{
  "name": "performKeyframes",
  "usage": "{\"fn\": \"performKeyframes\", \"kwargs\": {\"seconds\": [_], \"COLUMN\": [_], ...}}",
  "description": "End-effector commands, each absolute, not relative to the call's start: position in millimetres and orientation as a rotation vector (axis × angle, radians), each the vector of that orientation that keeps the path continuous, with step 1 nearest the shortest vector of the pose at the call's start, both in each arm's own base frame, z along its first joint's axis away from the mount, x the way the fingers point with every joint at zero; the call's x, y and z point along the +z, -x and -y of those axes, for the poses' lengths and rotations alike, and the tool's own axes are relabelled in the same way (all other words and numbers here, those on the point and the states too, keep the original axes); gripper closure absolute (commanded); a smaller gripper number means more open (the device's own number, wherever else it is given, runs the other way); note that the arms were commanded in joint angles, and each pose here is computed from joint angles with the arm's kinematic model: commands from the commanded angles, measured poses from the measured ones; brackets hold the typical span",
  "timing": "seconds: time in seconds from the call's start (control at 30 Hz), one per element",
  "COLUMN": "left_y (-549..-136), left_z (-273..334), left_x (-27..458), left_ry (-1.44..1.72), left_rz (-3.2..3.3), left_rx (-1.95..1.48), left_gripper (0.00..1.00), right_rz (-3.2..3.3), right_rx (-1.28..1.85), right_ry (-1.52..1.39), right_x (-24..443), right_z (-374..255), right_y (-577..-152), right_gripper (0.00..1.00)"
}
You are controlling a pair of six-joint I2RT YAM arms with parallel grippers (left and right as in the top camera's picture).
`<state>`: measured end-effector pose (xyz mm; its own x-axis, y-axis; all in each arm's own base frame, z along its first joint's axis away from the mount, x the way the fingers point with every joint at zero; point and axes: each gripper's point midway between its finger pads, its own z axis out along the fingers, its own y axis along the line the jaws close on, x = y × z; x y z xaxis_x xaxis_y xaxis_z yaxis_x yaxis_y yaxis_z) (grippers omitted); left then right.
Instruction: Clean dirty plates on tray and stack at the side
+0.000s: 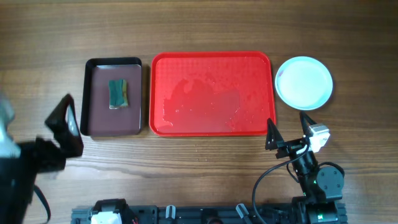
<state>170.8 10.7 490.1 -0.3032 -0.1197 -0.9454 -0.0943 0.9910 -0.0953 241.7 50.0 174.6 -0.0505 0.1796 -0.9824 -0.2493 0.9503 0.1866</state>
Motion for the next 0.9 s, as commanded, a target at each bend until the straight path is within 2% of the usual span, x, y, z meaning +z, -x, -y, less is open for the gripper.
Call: {"fn": "performKeyframes", "kwargs": {"seconds": [0.0,0.17,0.23,0.4,0.87], "left_y": [-176,-195,-208,-211,-228], "left_z": [-15,-8,-4,3,8], "left_x": [450,406,371,318,249], "left_ry": [0.166,0.125,0.098,0.054,0.026], "left_rz": [-1.897,-1.765,-1.673,-1.549,-1.467], "left_rx": [0.001,-0.043,-0.067,-0.099,-0.117], "left_gripper": [0.0,0.0,0.0,0.0,0.0], "right_rz": [-1.567,-1.567,-1.567,-1.567,-1.567], "right_rx": [0.352,0.352,0.352,0.352,0.352], "right_ry": [0.036,0.036,0.036,0.036,0.036], "right_x": [178,178,178,178,178], "right_z": [-48,-48,-48,-48,-48], "right_y": [-241,-241,-241,-241,-241], "right_gripper": [0.0,0.0,0.0,0.0,0.0]}}
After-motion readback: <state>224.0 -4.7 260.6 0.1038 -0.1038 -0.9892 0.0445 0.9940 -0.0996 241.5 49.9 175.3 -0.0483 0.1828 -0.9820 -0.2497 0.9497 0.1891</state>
